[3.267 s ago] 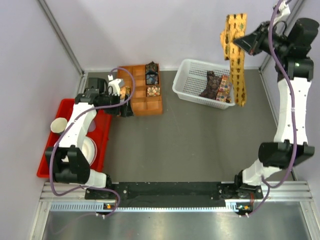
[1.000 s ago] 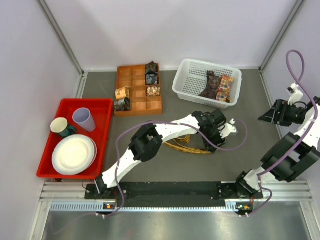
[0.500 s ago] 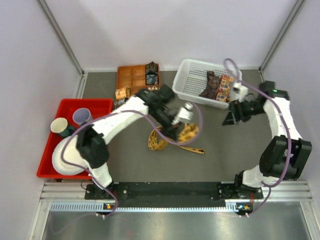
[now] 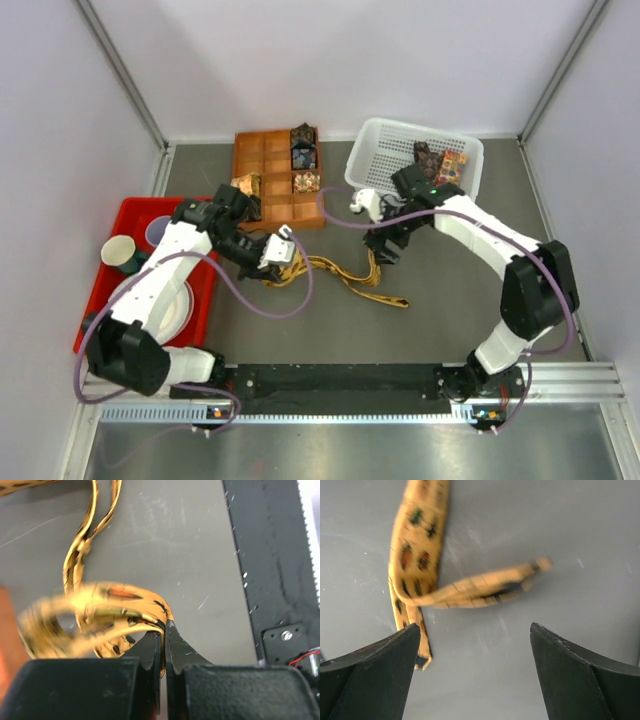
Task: Roll the ties
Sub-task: Flatten out the tie at the center of the board.
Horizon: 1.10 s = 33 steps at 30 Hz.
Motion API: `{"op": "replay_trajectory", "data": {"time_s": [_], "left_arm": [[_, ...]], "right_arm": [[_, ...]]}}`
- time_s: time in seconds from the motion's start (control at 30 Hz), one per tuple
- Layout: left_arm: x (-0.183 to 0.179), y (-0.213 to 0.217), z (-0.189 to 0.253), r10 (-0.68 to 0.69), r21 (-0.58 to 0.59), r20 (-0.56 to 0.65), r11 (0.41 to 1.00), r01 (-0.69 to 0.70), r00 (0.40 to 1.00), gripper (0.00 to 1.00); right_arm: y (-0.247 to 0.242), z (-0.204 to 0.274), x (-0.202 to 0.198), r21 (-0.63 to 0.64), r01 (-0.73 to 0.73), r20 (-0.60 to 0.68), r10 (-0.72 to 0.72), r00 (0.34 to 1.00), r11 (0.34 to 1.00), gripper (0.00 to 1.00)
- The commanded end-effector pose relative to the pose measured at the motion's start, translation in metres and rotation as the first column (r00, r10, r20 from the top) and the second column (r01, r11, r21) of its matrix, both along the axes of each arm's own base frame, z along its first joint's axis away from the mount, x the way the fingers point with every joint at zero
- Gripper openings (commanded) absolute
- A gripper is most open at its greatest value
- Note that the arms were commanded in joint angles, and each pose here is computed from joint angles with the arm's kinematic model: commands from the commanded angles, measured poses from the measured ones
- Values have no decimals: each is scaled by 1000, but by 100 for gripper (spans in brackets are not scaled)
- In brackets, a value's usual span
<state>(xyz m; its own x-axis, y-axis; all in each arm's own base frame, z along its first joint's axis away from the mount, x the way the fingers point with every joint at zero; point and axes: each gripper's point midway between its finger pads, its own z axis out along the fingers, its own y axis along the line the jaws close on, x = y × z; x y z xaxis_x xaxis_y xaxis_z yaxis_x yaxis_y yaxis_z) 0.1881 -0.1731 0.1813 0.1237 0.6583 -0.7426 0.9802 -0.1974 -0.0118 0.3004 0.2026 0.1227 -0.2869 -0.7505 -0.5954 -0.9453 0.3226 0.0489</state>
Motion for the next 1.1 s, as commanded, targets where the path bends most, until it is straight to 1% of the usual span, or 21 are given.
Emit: {"op": "replay_trajectory", "data": {"time_s": [0.0, 0.1, 0.2, 0.37, 0.5, 0.6, 0.7, 0.73, 0.77, 0.8, 0.83, 0.87, 0.9, 0.93, 1.0, 1.03, 1.07], "left_arm": [[-43, 29, -5, -46, 59, -53, 997, 49, 998, 0], [-49, 37, -11, -64, 82, 7, 995, 63, 998, 0], [-54, 46, -20, -93, 119, 70, 989, 84, 993, 0], [-56, 53, -28, -114, 147, 82, 984, 101, 990, 0], [-58, 54, -30, -116, 150, 82, 983, 102, 990, 0], [-59, 55, -33, -118, 158, 87, 982, 104, 989, 0], [-58, 56, -35, -115, 162, 91, 982, 99, 989, 0], [-57, 55, -34, -111, 158, 93, 983, 95, 989, 0], [-57, 55, -34, -105, 156, 94, 984, 89, 990, 0], [-56, 54, -33, -102, 155, 95, 984, 87, 990, 0], [-55, 54, -33, -99, 153, 95, 985, 84, 991, 0], [-55, 53, -32, -94, 150, 94, 986, 79, 991, 0], [-52, 52, -31, -91, 145, 106, 987, 75, 990, 0], [-52, 51, -31, -89, 137, 112, 988, 74, 990, 0], [-52, 43, -28, -103, 87, 128, 992, 93, 986, 0], [-54, 39, -28, -119, 63, 129, 992, 111, 985, 1], [-53, 35, -27, -147, 40, 155, 989, 142, 977, 4]], "right_arm": [[45, -4, 2, -30, -152, 155, 155, 976, 988, 89], [57, -22, -10, -51, -187, 159, 193, 968, 981, 90], [59, -38, -19, -85, -218, 136, 228, 964, 972, 89], [61, -68, -51, -159, -312, 64, 325, 944, 937, 85], [52, -82, -68, -183, -339, 5, 345, 938, 923, 83], [40, -92, -76, -215, -348, -27, 351, 936, 912, 82], [30, -106, -78, -260, -325, -25, 330, 944, 909, 83], [21, -111, -69, -322, -285, 7, 304, 953, 903, 80], [15, -120, -66, -354, -243, 26, 269, 963, 903, 78], [13, -127, -58, -377, -214, 51, 251, 967, 901, 74], [4, -129, -51, -426, -167, 79, 220, 972, 889, 46], [0, -130, -50, -435, -135, 77, 187, 979, 890, 25], [-11, -129, -52, -448, -117, 42, 152, 988, 886, 11], [-12, -124, -57, -422, -114, 9, 129, 992, 899, 0], [-20, -110, -64, -381, -87, -63, 68, 996, 921, 0], [-35, -98, -71, -342, -57, -122, 16, 992, 938, 0], [-46, -92, -75, -334, -58, -150, 7, 989, 941, 0]]}}
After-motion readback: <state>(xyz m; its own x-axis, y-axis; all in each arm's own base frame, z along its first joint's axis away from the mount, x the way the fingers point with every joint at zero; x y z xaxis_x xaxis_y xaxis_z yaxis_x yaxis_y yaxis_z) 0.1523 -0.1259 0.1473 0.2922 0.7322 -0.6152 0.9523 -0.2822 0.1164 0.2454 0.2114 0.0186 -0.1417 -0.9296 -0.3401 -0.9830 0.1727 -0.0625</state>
